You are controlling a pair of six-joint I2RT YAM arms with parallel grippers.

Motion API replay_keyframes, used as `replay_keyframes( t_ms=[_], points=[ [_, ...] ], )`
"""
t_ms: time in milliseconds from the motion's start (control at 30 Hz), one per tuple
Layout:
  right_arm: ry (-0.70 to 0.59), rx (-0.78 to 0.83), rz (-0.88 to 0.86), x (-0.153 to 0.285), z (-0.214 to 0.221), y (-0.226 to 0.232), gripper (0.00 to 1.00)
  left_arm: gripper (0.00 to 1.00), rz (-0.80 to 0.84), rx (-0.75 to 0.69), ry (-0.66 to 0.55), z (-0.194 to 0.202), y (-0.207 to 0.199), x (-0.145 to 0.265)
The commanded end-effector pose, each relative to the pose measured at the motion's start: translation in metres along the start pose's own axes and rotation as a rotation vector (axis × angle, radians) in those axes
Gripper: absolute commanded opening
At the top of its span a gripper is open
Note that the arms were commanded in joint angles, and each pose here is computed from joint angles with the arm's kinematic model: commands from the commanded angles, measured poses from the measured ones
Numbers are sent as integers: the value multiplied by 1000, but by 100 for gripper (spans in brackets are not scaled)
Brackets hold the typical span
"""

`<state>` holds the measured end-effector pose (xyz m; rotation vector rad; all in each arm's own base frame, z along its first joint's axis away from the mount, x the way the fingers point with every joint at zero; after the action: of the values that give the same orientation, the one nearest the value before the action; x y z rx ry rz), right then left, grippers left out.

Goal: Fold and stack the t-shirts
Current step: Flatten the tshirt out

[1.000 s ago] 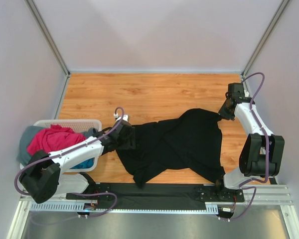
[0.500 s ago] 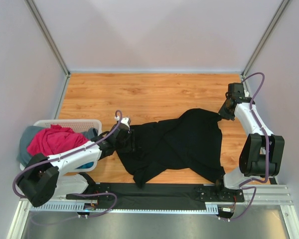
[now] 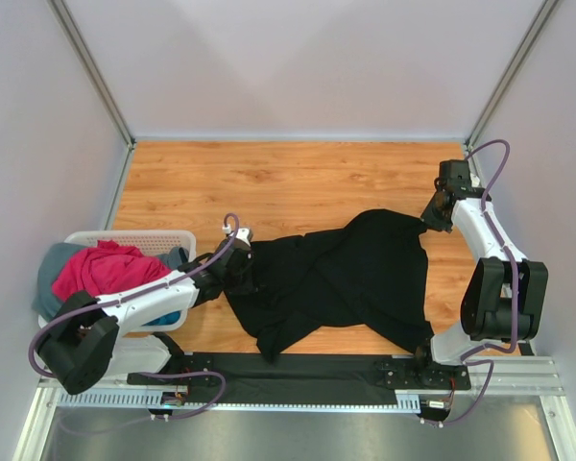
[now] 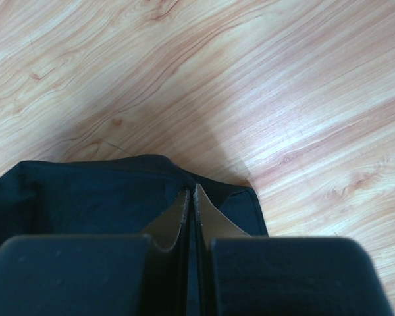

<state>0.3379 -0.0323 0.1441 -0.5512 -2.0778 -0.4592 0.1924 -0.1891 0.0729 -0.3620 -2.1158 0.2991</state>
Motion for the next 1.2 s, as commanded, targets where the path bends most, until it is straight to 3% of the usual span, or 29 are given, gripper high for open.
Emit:
replay_keyframes(
  t_ms=[0,33,67,233,467,567,767,967,1167],
  points=[
    [-47,3,-10,4,-9,1,1,15,34,-31,-51,-17,-11,3],
    [-47,3,-10,4,-9,1,0,4,23,-39,-44,-17,-9,3],
    [-49,3,-9,4,-10,2,0,0,17,-57,-37,-17,-9,1],
    [-92,7,-26,11,-25,7,1,0,6,-139,-147,-53,-18,22],
    [-319,42,-110,62,-91,25,0,0,-45,-302,-550,-176,-38,116],
    [-401,70,-155,86,-117,32,1,0,-49,-418,-663,-212,-46,146],
    [-589,156,-222,120,-151,40,0,0,-61,-768,-816,-262,-73,186],
    [-735,172,-308,170,-176,46,1,0,-44,-902,-985,-306,-105,239],
    [-890,203,-344,225,-190,43,1,0,23,-955,-1103,-323,-128,284]
  ],
)
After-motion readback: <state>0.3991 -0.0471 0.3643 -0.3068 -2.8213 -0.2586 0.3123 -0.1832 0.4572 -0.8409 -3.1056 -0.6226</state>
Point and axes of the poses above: each gripper's point midway between its finger pads, its own x axis back along the fingers, its own y axis along the line the jaws close on, z = x × y, the point moved 4 cm from there along x, back along the fingers
